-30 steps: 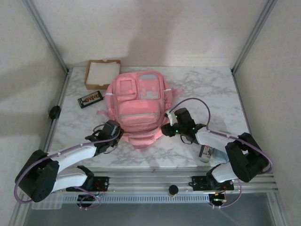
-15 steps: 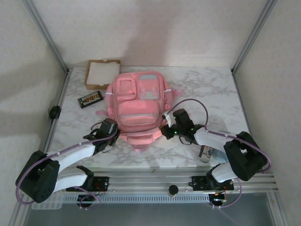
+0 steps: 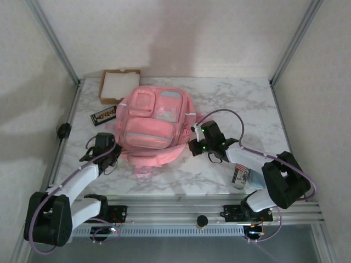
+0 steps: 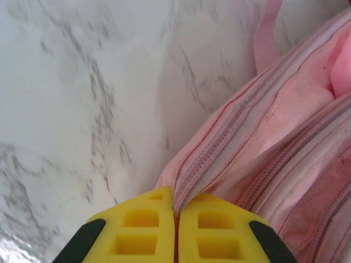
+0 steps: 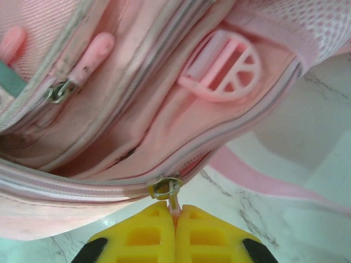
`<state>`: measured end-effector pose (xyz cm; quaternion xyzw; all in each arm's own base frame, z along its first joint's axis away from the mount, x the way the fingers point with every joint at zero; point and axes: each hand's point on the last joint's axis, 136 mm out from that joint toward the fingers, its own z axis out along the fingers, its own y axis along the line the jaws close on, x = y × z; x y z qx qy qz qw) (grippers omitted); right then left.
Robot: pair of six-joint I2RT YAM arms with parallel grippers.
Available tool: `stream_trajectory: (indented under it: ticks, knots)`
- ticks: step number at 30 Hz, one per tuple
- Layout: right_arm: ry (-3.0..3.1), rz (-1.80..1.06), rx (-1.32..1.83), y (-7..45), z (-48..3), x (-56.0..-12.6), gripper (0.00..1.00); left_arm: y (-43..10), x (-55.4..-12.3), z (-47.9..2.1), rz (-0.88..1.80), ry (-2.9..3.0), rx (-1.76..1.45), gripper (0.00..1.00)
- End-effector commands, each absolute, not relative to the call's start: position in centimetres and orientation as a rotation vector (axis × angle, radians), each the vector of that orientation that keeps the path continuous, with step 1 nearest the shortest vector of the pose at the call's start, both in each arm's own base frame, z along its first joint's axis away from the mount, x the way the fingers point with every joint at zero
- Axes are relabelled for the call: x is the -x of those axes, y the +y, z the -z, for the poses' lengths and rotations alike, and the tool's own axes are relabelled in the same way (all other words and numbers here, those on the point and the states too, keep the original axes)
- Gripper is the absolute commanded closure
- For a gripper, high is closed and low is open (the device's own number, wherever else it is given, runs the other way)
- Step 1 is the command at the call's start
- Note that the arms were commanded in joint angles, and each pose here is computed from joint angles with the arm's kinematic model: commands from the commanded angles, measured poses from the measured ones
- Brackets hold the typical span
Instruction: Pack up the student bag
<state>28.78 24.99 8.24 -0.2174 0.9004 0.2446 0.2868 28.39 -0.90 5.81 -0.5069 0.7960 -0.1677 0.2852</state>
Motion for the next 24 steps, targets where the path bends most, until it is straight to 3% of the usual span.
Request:
stream_trajectory:
  ticks: [1, 4, 6, 8, 9, 12, 17, 24]
  knots:
    - [2.364, -0.543, 0.438, 23.2, -10.0, -32.6, 1.00, 5.2, -30.2, -7.9, 0.204, 2.003, 1.331, 1.00]
    - [2.358, -0.633, 0.549, 26.0, -10.0, -31.1, 1.00, 4.0, -32.2, -9.7, 0.314, 2.010, 1.242, 0.99]
    - [2.391, -0.638, 0.594, 27.1, -9.0, -30.2, 1.00, 1.5, -32.9, -11.0, 0.495, 2.042, 1.174, 0.60]
    - [2.418, -0.681, 0.605, 27.9, -8.3, -29.3, 1.00, -0.8, -32.5, -12.3, 0.595, 2.080, 1.125, 0.38]
    - [2.421, -0.701, 0.603, 28.2, -8.1, -28.9, 1.00, -1.6, -31.6, -12.6, 0.607, 2.092, 1.137, 0.34]
    - [2.425, -0.711, 0.597, 28.3, -7.7, -28.5, 1.00, -4.0, -28.9, -12.7, 0.703, 2.110, 1.225, 0.27]
    - [2.444, -0.683, 0.598, 28.1, -6.9, -28.5, 1.00, -8.3, -25.5, -12.1, 0.919, 2.038, 1.369, 0.25]
    - [2.440, -0.692, 0.620, 28.3, -6.5, -28.3, 1.00, -13.3, -22.5, -10.7, 0.949, 2.119, 1.414, 0.21]
